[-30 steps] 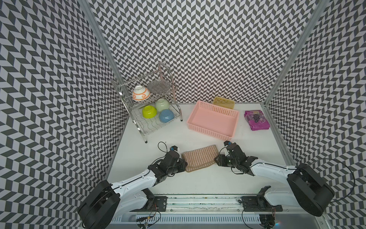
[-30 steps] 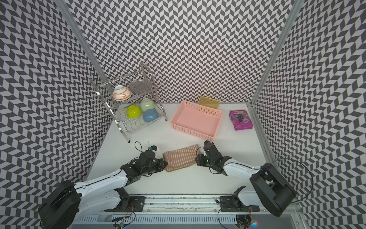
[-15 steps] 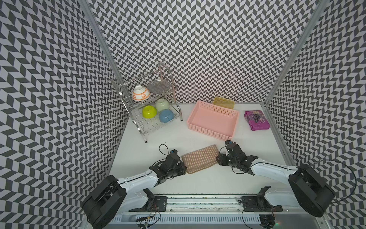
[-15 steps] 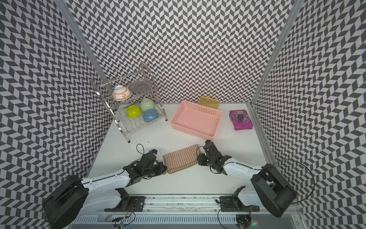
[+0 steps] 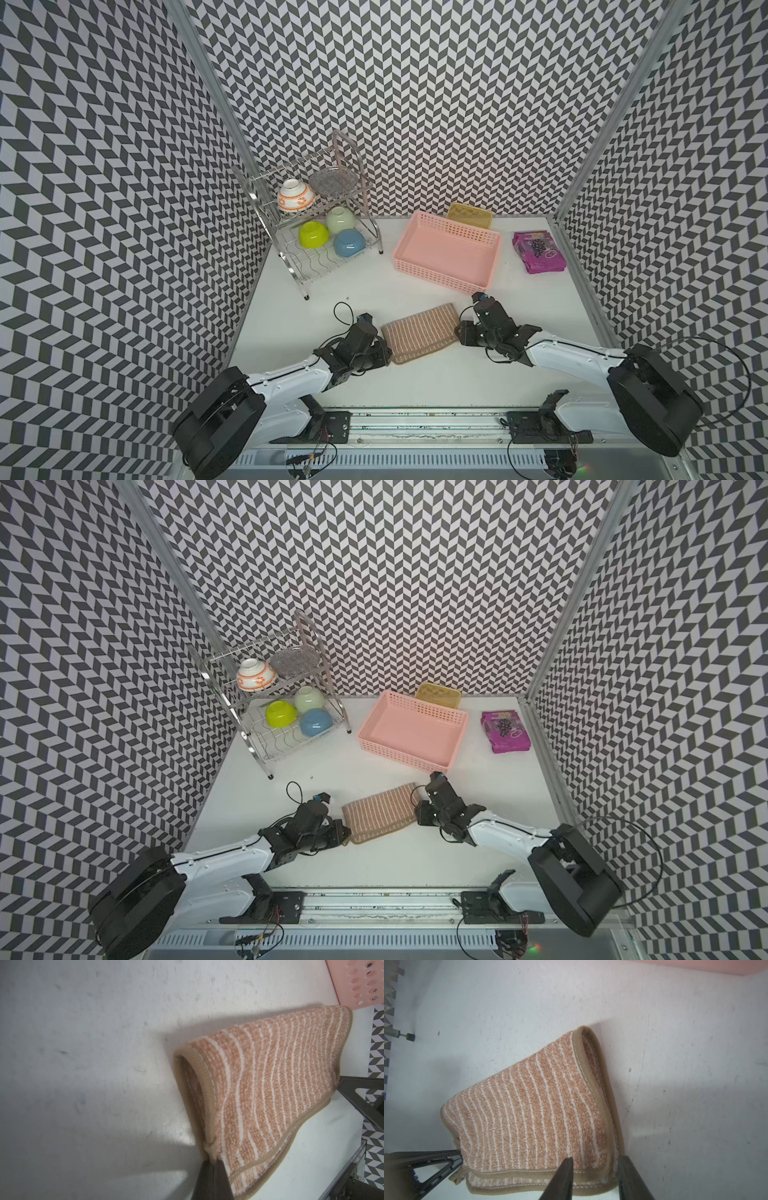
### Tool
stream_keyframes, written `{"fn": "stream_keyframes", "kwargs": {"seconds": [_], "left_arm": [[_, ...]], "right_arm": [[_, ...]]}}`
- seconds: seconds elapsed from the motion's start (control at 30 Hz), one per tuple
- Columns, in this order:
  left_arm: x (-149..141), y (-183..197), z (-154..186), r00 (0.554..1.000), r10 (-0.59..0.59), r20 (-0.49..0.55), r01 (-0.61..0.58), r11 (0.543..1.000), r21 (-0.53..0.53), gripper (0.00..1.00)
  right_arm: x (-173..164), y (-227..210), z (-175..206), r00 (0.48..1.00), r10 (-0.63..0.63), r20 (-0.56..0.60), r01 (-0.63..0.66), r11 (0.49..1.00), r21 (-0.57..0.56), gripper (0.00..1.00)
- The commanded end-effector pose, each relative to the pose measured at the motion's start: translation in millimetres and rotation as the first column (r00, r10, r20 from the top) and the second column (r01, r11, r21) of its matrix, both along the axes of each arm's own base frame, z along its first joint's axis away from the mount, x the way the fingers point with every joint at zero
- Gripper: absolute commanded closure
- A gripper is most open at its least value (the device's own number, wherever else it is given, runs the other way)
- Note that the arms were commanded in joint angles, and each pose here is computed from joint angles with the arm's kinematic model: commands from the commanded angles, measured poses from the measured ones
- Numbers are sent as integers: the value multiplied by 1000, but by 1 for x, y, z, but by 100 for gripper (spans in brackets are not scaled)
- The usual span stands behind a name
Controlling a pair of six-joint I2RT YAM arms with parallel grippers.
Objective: Fold the square dishcloth
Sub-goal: Smooth out the cleaning item at the center of the board.
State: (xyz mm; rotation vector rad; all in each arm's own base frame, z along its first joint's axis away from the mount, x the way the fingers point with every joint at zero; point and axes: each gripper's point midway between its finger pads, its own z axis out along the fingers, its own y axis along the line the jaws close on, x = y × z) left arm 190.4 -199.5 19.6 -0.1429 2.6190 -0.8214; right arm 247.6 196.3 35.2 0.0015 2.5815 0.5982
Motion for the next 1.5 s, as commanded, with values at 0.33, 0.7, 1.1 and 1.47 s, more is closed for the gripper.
{"fn": "stream_keyframes", "kwargs": {"seconds": [0.33,0.7,1.1,1.47], "left_arm": [[-2,5,0,1000,-2,-1,2,999,32,100],[5,-2,19,999,-14,36,14,1000,12,100],[7,-9,46,997,-34,70,36,999,-32,100],[-11,-8,26,999,-54,-2,54,997,-64,100]], "right_arm": [[16,13,18,998,-2,62,-1,999,35,74],[21,16,33,995,8,95,-12,999,48,96],[17,7,53,990,-14,138,6,999,52,100],[4,-7,24,997,-27,73,28,1000,-7,100]]}}
